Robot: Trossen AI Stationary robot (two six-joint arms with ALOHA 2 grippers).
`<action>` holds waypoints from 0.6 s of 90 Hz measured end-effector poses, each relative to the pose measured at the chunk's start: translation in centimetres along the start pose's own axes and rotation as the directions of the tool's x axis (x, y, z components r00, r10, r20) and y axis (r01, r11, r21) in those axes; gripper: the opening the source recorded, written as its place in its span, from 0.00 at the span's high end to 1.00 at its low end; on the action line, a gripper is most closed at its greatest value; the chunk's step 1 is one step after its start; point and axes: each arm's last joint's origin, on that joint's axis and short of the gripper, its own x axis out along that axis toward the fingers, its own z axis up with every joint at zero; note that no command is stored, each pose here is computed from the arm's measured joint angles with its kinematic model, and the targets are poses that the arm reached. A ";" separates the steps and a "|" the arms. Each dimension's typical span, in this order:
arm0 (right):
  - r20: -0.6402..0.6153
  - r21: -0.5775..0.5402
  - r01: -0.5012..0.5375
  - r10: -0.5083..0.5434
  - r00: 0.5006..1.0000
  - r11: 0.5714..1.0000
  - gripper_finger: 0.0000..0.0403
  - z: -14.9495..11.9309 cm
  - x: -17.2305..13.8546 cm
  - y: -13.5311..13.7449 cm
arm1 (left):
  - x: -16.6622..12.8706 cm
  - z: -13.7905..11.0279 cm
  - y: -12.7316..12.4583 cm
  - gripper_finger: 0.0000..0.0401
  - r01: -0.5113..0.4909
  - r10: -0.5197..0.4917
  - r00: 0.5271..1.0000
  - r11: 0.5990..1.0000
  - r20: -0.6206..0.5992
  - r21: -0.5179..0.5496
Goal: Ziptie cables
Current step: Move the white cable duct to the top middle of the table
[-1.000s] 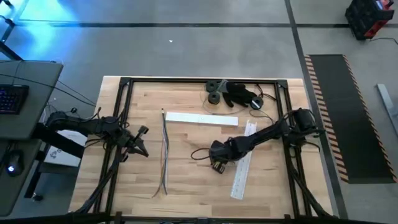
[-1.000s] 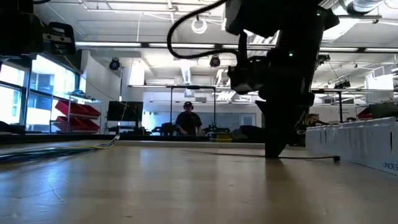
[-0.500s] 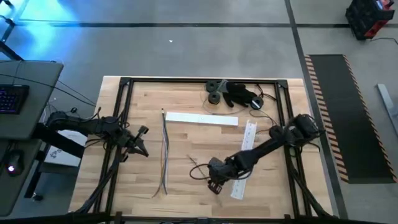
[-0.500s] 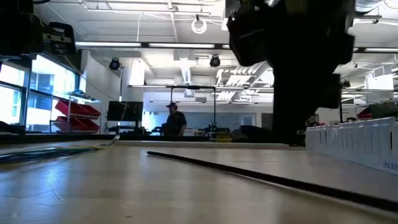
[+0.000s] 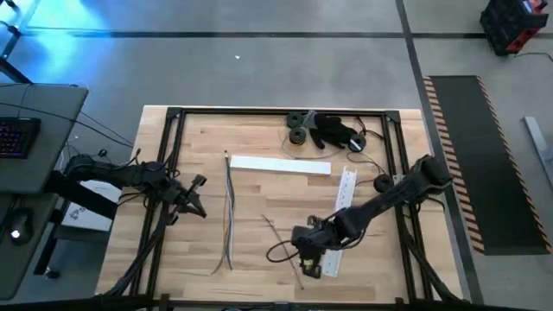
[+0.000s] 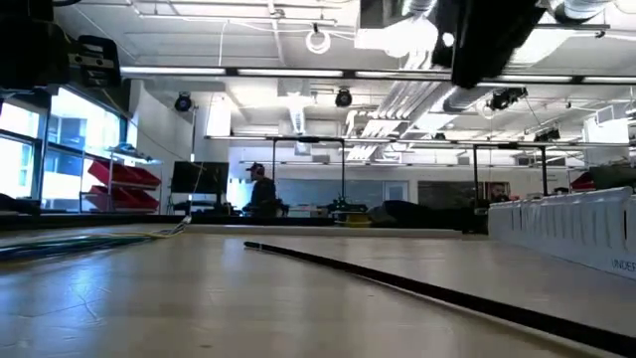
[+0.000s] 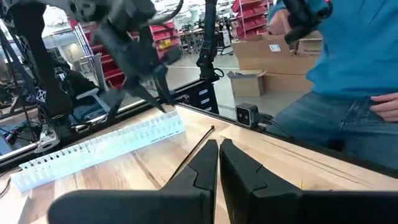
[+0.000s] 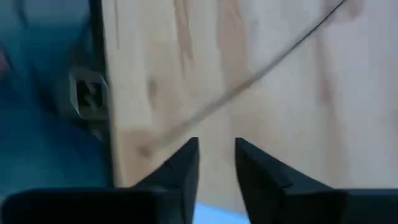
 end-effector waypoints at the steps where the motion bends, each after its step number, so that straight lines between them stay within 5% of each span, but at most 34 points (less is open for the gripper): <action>1: -0.014 -0.032 0.009 -0.010 1.000 0.999 0.70 -0.1 -0.2 0.0 | 0.0 0.0 0.0 1.00 0.000 0.000 1.000 1.000 0.000 0.000; 20: -0.257 -0.473 0.053 -0.196 0.946 0.879 0.55 -2.3 -2.0 -0.9 | 0.0 0.0 0.0 1.00 0.000 0.000 1.000 1.000 0.000 0.000; 37: -0.349 -0.646 -0.053 -0.232 0.908 0.762 0.54 -4.4 0.4 -2.1 | 0.0 0.0 0.0 1.00 0.000 0.000 1.000 1.000 0.000 0.000; 54: -0.279 -0.743 -0.029 -0.272 0.921 0.668 0.58 -5.7 3.1 -3.0 | 0.0 0.0 0.0 1.00 0.000 0.000 1.000 1.000 0.000 0.000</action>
